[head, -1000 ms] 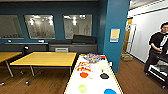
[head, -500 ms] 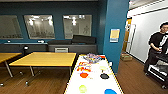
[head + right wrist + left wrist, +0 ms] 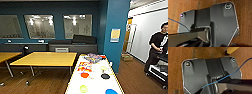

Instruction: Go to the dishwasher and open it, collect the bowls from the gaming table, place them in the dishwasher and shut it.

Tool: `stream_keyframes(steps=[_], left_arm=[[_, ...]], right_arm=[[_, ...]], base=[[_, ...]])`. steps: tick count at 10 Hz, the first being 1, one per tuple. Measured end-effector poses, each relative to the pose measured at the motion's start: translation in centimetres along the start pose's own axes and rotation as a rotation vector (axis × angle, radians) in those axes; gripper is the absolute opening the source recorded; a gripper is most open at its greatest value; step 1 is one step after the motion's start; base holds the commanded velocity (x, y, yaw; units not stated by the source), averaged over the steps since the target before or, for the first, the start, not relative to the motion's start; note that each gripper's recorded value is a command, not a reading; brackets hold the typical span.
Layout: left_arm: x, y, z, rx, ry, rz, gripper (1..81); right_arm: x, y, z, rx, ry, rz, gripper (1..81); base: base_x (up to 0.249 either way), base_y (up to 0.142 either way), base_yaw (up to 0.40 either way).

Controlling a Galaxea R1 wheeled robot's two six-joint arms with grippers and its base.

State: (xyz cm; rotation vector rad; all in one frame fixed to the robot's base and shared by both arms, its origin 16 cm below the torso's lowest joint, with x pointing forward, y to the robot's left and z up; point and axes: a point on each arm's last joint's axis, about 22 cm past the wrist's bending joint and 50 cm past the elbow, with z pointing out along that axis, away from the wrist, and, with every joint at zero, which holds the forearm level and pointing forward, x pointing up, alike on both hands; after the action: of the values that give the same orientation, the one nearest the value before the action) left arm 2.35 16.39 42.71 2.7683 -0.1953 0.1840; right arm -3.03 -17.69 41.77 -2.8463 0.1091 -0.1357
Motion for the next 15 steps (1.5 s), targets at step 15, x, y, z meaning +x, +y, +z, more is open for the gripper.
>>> stream_keyframes(steps=[15], left_arm=[[0.1, -0.9, -0.2, 0.012, 0.001, 0.001, 81.1]], right_arm=[[0.1, -0.9, 0.2, 0.011, 0.002, 0.0, 81.1]], base=[[0.0, 0.066, 0.0]])
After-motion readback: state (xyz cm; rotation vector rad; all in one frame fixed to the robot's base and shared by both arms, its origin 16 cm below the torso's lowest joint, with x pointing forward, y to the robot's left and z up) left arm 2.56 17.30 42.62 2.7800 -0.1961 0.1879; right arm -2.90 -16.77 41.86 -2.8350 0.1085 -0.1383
